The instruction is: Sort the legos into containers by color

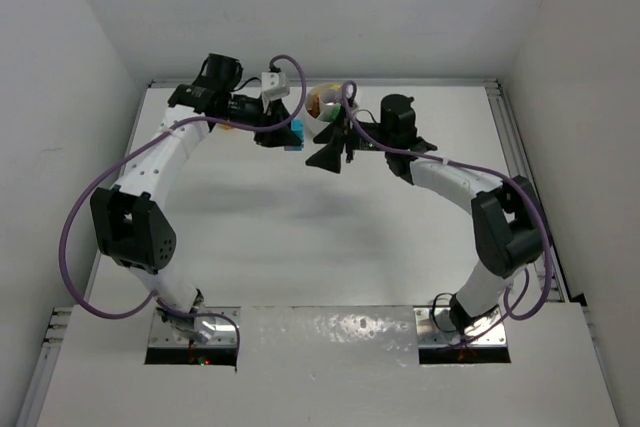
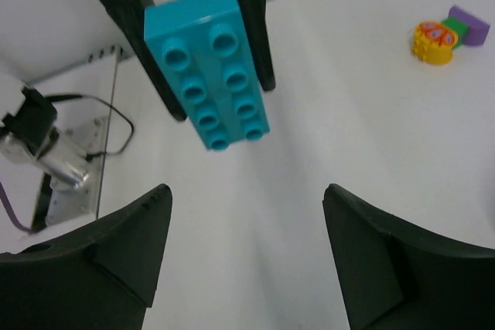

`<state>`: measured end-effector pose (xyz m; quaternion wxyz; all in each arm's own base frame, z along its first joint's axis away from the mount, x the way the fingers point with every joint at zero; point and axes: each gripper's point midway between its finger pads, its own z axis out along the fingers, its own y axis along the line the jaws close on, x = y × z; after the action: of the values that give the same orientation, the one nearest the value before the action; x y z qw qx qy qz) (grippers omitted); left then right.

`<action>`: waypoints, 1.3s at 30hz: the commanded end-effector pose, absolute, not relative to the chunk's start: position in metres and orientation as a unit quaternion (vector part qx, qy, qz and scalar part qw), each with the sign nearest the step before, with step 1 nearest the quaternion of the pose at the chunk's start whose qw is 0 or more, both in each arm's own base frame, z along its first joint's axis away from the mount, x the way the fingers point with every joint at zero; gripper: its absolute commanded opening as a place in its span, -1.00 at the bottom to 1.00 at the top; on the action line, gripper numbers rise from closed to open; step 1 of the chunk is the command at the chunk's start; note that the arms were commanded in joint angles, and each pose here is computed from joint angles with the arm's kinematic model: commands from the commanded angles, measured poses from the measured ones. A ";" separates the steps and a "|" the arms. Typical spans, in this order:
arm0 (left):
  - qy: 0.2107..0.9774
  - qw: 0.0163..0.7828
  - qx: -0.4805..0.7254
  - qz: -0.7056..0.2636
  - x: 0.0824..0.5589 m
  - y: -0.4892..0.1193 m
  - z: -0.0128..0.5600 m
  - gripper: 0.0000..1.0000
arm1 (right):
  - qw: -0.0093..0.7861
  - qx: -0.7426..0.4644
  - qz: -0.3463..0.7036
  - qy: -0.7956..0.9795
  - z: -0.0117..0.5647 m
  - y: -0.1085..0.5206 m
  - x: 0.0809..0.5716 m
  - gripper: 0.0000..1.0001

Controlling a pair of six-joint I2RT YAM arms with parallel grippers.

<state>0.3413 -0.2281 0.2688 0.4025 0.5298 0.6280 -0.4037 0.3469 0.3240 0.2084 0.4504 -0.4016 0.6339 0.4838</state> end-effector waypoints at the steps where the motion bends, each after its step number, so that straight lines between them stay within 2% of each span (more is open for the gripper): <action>1: 0.588 0.428 0.520 -0.448 0.337 -0.237 0.308 -1.00 | 0.541 -0.393 0.522 0.530 0.285 0.336 0.351 0.54; 16: 0.577 0.433 0.515 -0.463 0.338 -0.241 0.318 -1.00 | 0.516 -0.415 0.529 0.530 0.275 0.351 0.350 0.35; 24: 0.572 0.435 0.517 -0.466 0.339 -0.242 0.321 -1.00 | 0.516 -0.413 0.530 0.531 0.275 0.353 0.352 -0.05; 30: 0.575 0.432 0.516 -0.466 0.339 -0.242 0.320 -1.00 | 0.524 -0.407 0.529 0.529 0.280 0.353 0.355 -0.20; 33: 0.577 0.428 0.517 -0.465 0.337 -0.241 0.316 -1.00 | 0.529 -0.403 0.530 0.527 0.284 0.353 0.356 -0.33; 36: 0.583 0.427 0.515 -0.462 0.338 -0.240 0.312 -1.00 | 0.532 -0.399 0.535 0.521 0.290 0.353 0.355 -0.71; 37: 0.588 0.426 0.513 -0.459 0.339 -0.240 0.311 -0.87 | 0.535 -0.396 0.535 0.519 0.292 0.353 0.355 -0.95; 39: 0.593 0.427 0.515 -0.448 0.342 -0.238 0.307 -0.79 | 0.543 -0.396 0.534 0.513 0.295 0.351 0.353 -1.00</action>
<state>0.3397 -0.2395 0.3007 0.4156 0.5051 0.6039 -0.4555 0.3518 0.3503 0.2563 0.4939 -0.3900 0.5621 0.5367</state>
